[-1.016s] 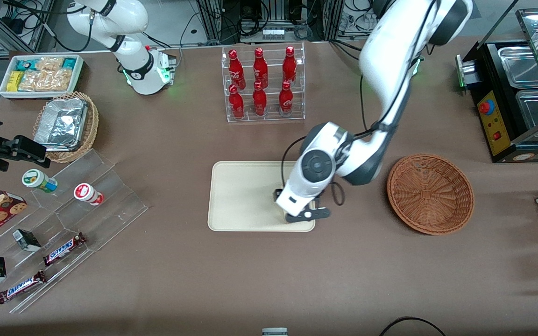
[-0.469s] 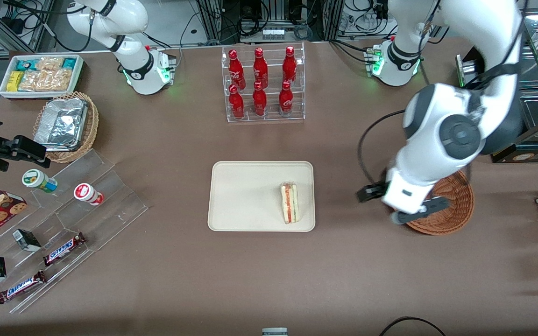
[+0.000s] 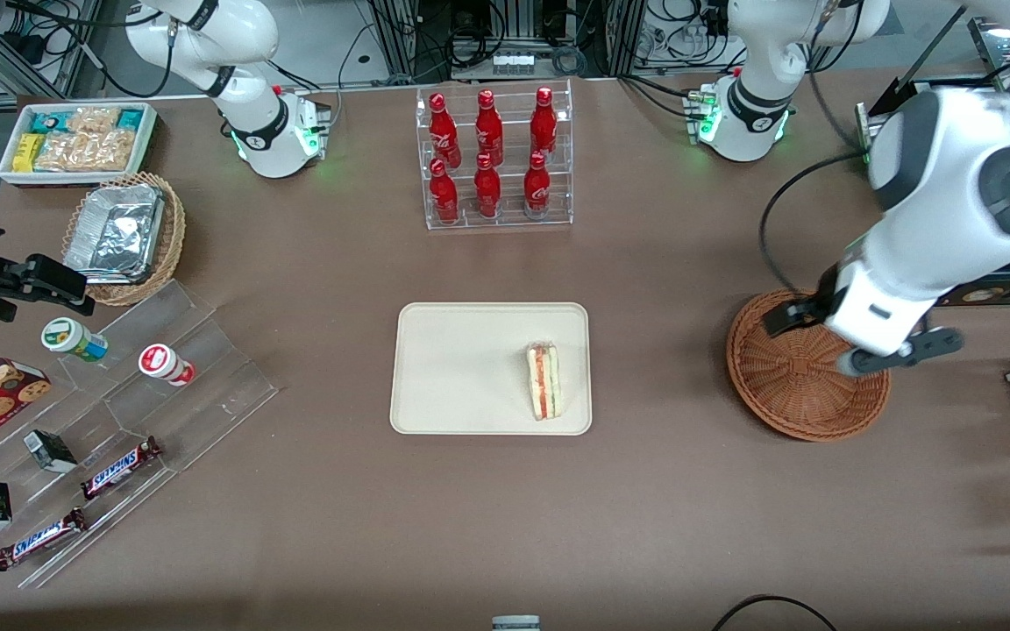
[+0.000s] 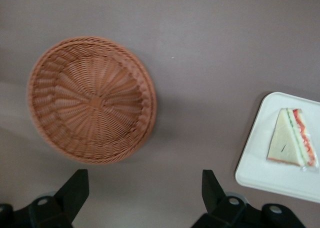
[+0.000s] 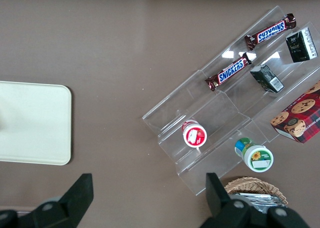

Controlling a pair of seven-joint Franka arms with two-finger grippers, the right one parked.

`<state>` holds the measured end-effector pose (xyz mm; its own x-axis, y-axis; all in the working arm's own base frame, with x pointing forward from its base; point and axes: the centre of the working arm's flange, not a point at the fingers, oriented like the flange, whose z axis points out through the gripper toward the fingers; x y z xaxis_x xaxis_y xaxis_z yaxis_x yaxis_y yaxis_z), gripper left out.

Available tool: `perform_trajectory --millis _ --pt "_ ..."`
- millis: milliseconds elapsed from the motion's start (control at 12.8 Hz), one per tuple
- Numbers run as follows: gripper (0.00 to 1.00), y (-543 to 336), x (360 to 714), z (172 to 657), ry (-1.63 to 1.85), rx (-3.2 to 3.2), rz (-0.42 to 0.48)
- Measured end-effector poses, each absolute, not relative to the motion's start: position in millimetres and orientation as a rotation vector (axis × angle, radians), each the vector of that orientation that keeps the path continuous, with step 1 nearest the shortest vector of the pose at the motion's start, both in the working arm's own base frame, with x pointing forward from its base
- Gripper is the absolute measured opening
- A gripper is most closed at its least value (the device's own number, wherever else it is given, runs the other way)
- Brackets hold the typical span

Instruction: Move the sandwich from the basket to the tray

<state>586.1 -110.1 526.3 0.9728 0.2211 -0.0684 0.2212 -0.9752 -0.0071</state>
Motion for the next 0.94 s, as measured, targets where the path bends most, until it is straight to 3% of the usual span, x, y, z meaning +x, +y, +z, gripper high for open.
perform_trajectory --millis 625,938 --pt "1.0 -77 522 625 0.235 3.159 -0.047" --pt "1.0 -70 518 630 0.05 3.164 -0.046"
